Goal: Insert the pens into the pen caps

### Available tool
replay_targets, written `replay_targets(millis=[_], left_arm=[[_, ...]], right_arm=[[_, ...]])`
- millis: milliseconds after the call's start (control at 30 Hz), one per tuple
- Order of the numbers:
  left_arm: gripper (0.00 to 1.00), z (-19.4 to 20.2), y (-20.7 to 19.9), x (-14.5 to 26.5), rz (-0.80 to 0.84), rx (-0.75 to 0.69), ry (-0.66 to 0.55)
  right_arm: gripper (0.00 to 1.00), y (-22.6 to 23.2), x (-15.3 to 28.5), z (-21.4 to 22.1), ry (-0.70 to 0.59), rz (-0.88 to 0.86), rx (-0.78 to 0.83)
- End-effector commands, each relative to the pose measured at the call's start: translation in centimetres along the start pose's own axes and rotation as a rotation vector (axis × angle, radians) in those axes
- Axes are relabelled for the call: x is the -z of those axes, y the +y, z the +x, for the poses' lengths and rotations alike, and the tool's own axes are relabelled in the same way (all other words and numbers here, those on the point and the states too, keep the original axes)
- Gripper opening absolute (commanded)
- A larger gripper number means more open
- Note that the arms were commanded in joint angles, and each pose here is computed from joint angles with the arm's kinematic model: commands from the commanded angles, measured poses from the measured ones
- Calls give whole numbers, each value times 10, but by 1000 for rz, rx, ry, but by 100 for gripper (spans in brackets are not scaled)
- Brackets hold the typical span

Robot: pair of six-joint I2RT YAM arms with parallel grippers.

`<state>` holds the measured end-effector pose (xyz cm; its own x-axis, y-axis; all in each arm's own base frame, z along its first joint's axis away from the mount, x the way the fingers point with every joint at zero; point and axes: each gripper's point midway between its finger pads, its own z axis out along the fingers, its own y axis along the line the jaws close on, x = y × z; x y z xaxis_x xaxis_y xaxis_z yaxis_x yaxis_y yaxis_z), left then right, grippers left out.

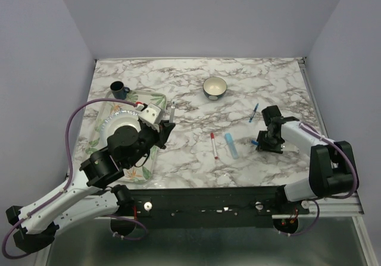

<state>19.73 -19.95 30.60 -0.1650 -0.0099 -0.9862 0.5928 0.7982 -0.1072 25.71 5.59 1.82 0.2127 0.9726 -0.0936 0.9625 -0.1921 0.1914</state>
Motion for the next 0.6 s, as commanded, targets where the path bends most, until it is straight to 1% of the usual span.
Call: replay_targets(millis=[0, 100, 300, 400, 567], left_arm=[[0, 0, 2, -2, -9, 2, -4], [0, 1, 2, -3, -12, 0, 0], [0, 2, 3, -4, -18, -3, 5], [0, 3, 3, -5, -23, -4, 7], [0, 4, 4, -5, -27, -6, 8]], right_arm=[[48, 8, -10, 2, 2, 3, -41], [48, 7, -17, 5, 8, 26, -34], [43, -1, -18, 4, 0, 73, -24], [37, -4, -18, -2, -31, 83, -25], [28, -9, -18, -13, -90, 107, 19]])
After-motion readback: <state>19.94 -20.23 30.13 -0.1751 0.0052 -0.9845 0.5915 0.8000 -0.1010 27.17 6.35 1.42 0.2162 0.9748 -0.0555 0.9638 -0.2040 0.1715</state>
